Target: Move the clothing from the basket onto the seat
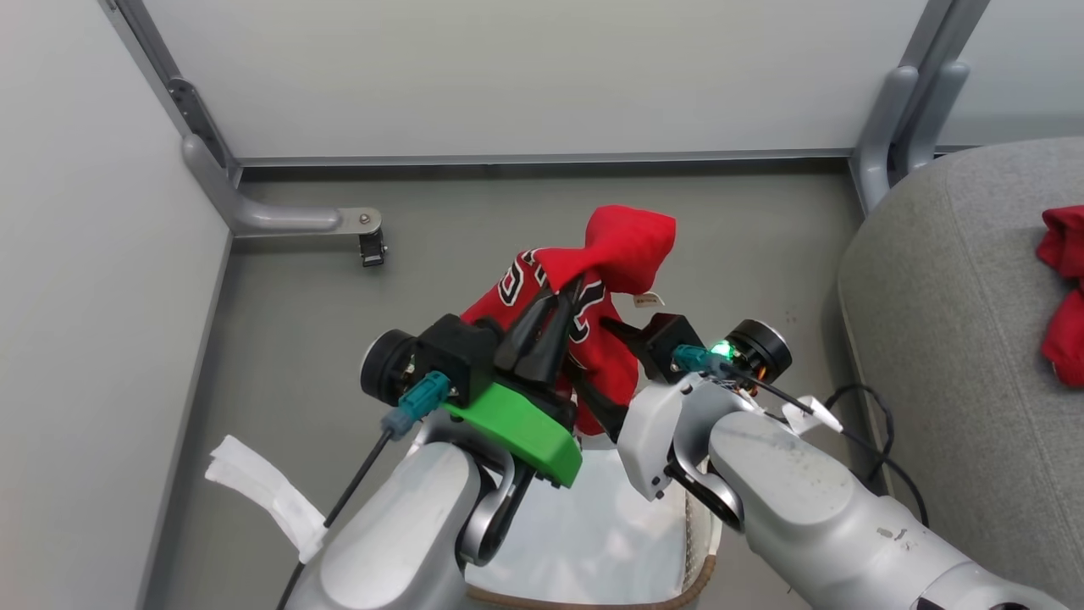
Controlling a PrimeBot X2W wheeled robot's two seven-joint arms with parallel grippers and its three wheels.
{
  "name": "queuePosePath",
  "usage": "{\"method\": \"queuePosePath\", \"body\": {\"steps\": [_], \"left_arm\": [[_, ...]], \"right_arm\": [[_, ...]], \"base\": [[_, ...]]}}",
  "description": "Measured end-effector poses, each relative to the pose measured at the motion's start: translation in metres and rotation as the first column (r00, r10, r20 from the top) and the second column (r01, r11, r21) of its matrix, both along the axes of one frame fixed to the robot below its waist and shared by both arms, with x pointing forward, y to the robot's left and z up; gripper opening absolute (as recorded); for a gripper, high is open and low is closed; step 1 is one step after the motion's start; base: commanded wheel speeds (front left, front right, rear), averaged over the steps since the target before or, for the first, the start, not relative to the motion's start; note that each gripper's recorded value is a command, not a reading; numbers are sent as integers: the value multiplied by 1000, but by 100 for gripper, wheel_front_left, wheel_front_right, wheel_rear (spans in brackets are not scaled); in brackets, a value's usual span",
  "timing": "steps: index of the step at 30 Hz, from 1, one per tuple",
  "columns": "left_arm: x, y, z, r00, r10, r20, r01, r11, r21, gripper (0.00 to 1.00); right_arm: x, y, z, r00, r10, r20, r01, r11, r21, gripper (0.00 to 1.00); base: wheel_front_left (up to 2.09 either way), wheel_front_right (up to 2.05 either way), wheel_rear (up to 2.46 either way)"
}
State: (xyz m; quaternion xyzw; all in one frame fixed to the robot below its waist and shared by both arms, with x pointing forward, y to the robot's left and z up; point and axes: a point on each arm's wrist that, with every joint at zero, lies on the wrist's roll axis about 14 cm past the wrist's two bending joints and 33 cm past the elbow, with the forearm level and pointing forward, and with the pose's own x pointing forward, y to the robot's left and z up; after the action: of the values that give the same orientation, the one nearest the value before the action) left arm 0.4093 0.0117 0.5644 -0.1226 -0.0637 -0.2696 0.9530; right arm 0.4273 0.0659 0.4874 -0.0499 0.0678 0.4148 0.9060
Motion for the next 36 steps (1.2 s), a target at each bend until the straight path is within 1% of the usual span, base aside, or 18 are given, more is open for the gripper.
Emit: {"method": "queuePosePath", "body": {"steps": [2,3,5,7,8,14,21,22,23,24,29,36], "left_arm": [[-2,-2,0,1000,-8,-1,8,1000,0,0],[-3,-2,0,1000,-9,-3,9,1000,-2,0],[-4,-2,0,1000,-10,-4,10,1000,-5,0],[-5,-2,1,1000,-12,-4,12,1000,-7,0],[-5,-2,1,1000,-13,-4,13,1000,-6,0],[-6,0,2,1000,-7,-7,7,1000,-16,0],[-3,1,1,1000,5,-10,-5,1000,-17,0],[-1,1,1,1000,8,-10,-9,1000,-17,5],[0,0,1,1000,10,-9,-10,1000,-15,42],[1,-1,0,1000,9,-8,-10,1000,-9,100],[7,-11,-9,1000,-15,-15,15,1000,18,100],[15,-37,-27,995,-85,-46,88,995,49,100]], "right_arm": [[2,1,-2,1000,2,-13,-2,1000,-19,95],[3,1,-3,1000,4,-17,-4,999,-32,93],[5,2,-5,1000,4,-29,-5,999,-48,73],[6,4,-5,999,11,-31,-12,998,-61,20],[7,5,-4,999,12,-30,-14,998,-62,0],[10,6,0,1000,11,-23,-12,999,-47,0],[11,-1,-1,1000,-8,-18,8,999,-31,0],[11,-3,-2,1000,-13,-18,12,999,-30,0],[11,-6,-2,1000,-19,-19,18,999,-30,0],[12,-8,-2,999,-26,-20,25,999,-29,0],[19,-25,1,998,-69,-11,69,997,-18,0],[27,-64,2,986,-168,-11,168,986,-4,0]], "base": [[0,0,0],[0,0,0],[0,0,0],[0,0,0],[0,0,0],[0,0,0],[0,0,0],[0,0,0],[0,0,0],[0,0,0],[0,0,0],[0,0,0]]}}
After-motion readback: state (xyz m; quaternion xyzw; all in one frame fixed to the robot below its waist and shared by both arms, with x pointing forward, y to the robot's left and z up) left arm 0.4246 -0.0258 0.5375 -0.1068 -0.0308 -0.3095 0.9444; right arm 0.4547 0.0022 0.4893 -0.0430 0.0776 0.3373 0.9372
